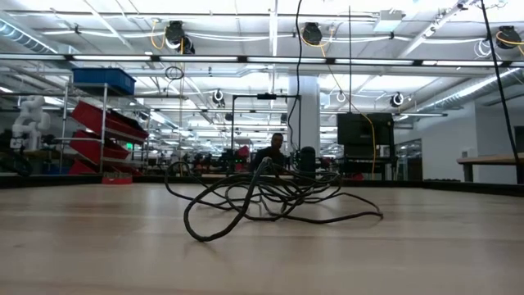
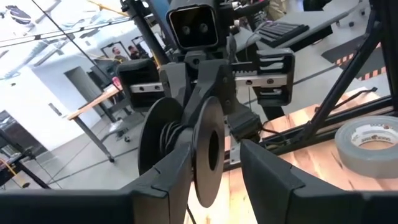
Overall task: Coil cords
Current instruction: Uncoil the black wire from the spool
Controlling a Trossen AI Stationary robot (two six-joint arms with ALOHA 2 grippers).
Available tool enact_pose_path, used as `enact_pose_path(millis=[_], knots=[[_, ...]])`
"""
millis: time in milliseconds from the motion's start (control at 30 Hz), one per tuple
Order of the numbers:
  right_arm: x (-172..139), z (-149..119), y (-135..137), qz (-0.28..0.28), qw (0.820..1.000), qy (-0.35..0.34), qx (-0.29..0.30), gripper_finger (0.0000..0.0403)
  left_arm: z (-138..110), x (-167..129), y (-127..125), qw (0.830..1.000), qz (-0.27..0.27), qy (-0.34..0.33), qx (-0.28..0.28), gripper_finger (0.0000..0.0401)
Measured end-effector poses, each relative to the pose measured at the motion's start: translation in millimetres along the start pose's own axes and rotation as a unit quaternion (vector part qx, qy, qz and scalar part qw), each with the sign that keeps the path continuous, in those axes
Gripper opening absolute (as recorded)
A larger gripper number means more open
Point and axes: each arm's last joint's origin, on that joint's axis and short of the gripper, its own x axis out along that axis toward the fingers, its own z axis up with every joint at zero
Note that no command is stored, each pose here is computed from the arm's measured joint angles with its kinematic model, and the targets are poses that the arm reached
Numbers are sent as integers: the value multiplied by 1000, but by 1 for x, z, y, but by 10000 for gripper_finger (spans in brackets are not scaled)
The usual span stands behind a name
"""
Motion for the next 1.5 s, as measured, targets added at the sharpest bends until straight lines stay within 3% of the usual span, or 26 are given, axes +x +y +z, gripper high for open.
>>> enact_pose_path(millis=[367,600,867,1233,1500], knots=[[0,1,3,49,998,-17,-22,0,-2,0,-1,1000,-23,-2,5,65],[0,1,3,51,998,-18,-28,0,-1,1,-2,999,-47,-13,5,11],[0,1,3,50,998,-19,-32,5,-2,1,-2,999,-46,-13,5,4],[-16,10,6,4,1000,-16,-15,113,1,-7,-2,999,-50,4,14,1],[-16,1,20,40,998,29,37,132,19,-36,-1,998,-61,-1,19,1]])
